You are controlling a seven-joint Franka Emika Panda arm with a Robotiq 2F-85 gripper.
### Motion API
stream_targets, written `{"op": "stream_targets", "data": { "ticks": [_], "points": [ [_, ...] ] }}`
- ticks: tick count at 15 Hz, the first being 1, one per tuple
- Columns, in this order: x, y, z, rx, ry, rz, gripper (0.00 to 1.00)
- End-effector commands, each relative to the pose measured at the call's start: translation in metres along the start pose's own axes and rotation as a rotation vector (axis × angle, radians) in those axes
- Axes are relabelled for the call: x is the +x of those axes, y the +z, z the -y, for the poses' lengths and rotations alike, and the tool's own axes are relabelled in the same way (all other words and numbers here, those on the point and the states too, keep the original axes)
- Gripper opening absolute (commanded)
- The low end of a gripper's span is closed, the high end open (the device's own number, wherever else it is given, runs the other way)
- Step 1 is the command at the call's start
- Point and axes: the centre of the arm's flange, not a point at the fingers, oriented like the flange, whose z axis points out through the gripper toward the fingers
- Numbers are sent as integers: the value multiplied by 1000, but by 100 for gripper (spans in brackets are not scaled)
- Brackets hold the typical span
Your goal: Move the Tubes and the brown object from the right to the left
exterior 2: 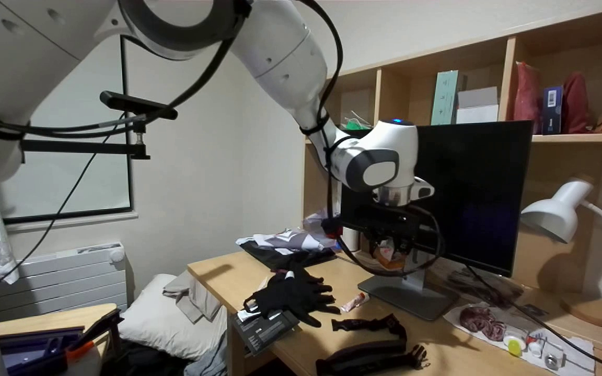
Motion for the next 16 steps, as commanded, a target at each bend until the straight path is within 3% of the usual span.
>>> {"op": "stream_targets", "data": {
  "ticks": [1,6,10,16],
  "points": [
    [-11,-16,79,31,-67,-17,8],
    [4,-27,167,72,-157,-77,8],
    [20,-14,170,76,-169,-61,9],
    [-5,-1,170,32,-128,-52,8]
  ]
}}
